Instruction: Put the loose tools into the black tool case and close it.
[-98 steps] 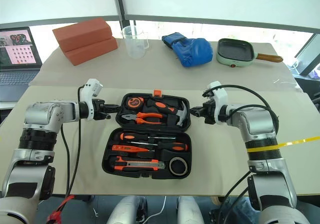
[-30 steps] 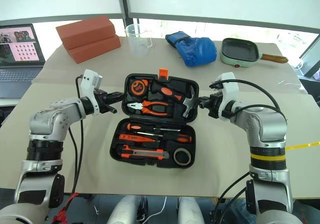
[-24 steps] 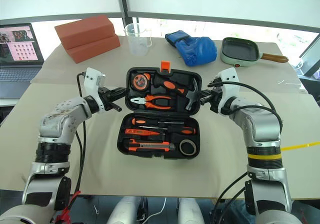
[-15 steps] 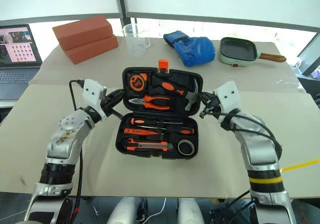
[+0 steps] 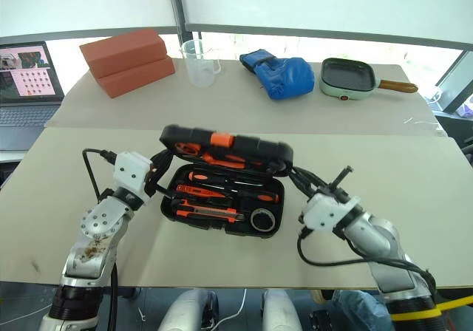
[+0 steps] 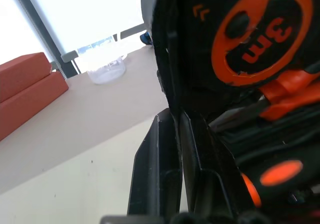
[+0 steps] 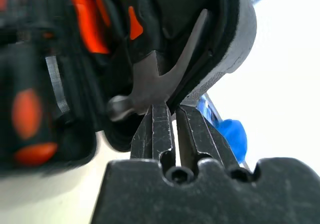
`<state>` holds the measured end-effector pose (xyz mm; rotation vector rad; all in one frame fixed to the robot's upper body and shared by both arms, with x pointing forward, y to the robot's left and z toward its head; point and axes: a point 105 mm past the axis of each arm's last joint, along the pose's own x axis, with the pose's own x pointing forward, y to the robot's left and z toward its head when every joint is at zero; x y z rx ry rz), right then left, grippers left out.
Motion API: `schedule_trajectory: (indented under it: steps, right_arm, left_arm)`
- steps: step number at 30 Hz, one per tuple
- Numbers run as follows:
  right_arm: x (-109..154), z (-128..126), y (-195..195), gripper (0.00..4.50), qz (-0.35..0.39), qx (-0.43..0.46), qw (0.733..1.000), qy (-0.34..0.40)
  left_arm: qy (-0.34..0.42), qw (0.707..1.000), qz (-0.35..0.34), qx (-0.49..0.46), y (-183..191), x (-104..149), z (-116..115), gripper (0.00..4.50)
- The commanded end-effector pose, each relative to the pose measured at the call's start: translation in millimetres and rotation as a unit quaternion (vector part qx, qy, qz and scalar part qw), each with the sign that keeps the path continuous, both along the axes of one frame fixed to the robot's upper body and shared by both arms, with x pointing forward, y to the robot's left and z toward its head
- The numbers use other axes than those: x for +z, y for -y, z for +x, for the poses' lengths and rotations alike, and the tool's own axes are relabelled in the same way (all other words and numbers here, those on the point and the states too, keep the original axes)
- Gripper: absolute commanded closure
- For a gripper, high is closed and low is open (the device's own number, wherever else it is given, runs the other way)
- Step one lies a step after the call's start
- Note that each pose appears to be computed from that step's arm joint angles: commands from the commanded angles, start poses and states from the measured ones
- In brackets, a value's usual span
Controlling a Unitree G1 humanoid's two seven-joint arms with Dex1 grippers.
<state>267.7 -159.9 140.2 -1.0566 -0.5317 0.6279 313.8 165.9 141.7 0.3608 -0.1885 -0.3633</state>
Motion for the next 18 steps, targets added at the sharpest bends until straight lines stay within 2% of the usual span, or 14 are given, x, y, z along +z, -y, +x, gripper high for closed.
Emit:
schedule_trajectory:
  steps: [1,2,4,5,7,9,12,14,15,17,18]
  right_arm:
    - [-14,-15,13,3.65,-0.043,0.008,0.999,0.001]
    - [-18,-20,14,3.41,-0.051,0.013,0.999,-0.004]
    - [-22,-29,16,2.69,-0.06,0.021,0.998,-0.015]
    - [-22,-40,21,2.42,-0.065,0.026,0.997,-0.04]
    - [-27,-63,31,1.77,-0.053,0.033,0.986,-0.157]
    - [-29,-74,30,1.14,-0.009,0.035,0.966,-0.258]
    - [-28,-74,23,1.14,0.022,0.037,0.947,-0.319]
    - [-28,-73,14,1.14,0.06,0.048,0.925,-0.371]
    - [-27,-72,9,1.14,0.076,0.055,0.915,-0.392]
    - [-24,-68,-3,1.65,0.088,0.074,0.901,-0.419]
    - [-22,-67,-8,1.81,0.089,0.085,0.895,-0.429]
  left_arm:
    - [0.006,0.997,0.001,0.083,-46,8,-10,3.78]
    - [-0.006,0.996,-0.001,0.087,-51,4,-15,3.53]
    - [-0.027,0.995,-0.006,0.093,-58,-1,-23,2.75]
    - [-0.059,0.993,-0.026,0.099,-74,-1,-32,2.44]
    - [-0.135,0.985,-0.077,0.071,-97,4,-50,1.8]
    - [-0.197,0.975,-0.096,0.022,-103,9,-61,1.16]
    - [-0.269,0.958,-0.097,-0.036,-103,11,-67,1.16]
    - [-0.281,0.958,-0.044,-0.044,-112,11,-60,1.16]
    - [-0.28,0.959,-0.022,-0.043,-117,11,-53,1.16]
    - [-0.263,0.964,0.021,-0.042,-126,16,-29,1.08]
    - [-0.255,0.965,0.04,-0.041,-129,18,-16,1.36]
